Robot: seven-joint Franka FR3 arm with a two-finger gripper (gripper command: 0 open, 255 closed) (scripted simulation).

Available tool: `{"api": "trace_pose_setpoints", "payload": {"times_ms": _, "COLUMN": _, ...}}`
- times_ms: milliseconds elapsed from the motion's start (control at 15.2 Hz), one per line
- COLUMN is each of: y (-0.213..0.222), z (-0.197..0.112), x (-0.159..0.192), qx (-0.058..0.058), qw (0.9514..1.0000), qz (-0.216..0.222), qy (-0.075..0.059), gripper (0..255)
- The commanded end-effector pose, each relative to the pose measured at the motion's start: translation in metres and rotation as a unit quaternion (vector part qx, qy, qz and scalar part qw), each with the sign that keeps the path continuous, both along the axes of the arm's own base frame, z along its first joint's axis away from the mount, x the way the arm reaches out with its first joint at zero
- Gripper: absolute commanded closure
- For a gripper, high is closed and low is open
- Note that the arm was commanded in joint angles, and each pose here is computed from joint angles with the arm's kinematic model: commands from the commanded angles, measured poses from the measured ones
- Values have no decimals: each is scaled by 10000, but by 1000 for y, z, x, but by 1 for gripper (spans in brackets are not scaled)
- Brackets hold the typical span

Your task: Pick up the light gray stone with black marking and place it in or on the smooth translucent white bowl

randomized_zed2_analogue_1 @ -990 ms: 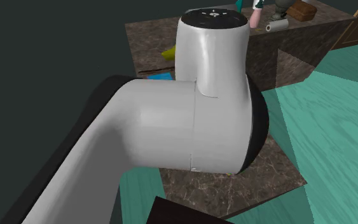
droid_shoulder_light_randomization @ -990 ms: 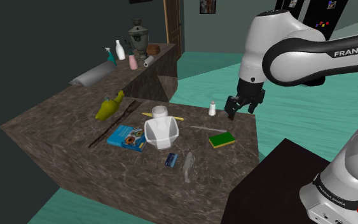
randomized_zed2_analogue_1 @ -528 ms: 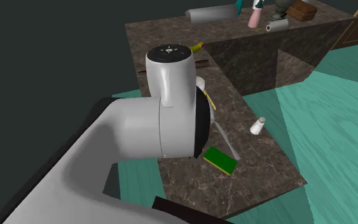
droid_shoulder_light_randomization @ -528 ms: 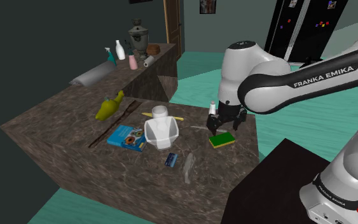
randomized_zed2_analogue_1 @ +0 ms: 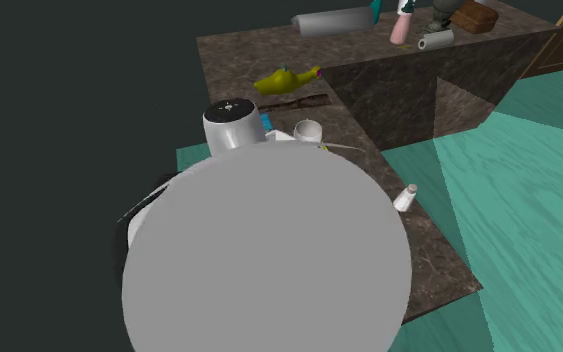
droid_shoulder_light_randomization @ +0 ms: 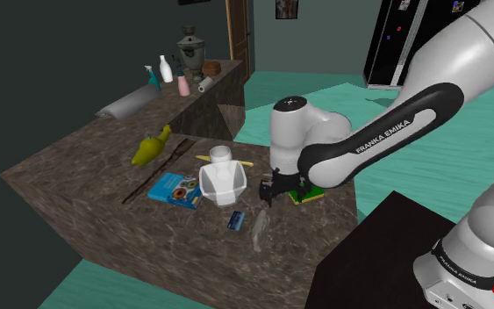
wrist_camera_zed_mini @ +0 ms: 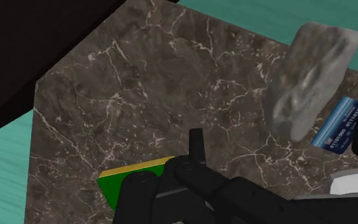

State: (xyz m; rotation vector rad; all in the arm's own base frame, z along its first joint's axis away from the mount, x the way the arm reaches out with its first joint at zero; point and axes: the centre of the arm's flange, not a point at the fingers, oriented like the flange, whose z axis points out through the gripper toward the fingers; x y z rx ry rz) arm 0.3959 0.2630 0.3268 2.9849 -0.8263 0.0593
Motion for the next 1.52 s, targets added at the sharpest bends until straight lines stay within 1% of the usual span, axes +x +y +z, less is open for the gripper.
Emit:
{"api": "trace_pose_setpoints", "payload": {"times_ms": 0, "y": 13, "z": -22, "x": 10, "qx": -6, "qw": 9998, "qz": -215, "qy": 6, "gripper": 0}}
{"api": "trace_pose_setpoints", "payload": {"times_ms": 264, "y": 42, "z": -62, "x": 33, "qx": -39, "qw": 9982, "qz": -600, "qy": 37, "gripper": 0}}
{"api": "trace_pose_setpoints", "payload": {"times_ms": 462, "y": 62, "z": -92, "x": 51, "qx": -64, "qw": 9960, "qz": -887, "qy": 59, "gripper": 0}}
{"api": "trace_pose_setpoints", "payload": {"times_ms": 528, "y": 65, "z": -97, "x": 54, "qx": -68, "qw": 9956, "qz": -936, "qy": 63, "gripper": 0}}
{"api": "trace_pose_setpoints", "payload": {"times_ms": 990, "y": 63, "z": -134, "x": 54, "qx": -68, "qw": 9956, "qz": -936, "qy": 63, "gripper": 0}}
{"api": "trace_pose_setpoints", "payload": {"times_ms": 1452, "y": 62, "z": -137, "x": 54, "qx": -68, "qw": 9956, "qz": -936, "qy": 63, "gripper": 0}}
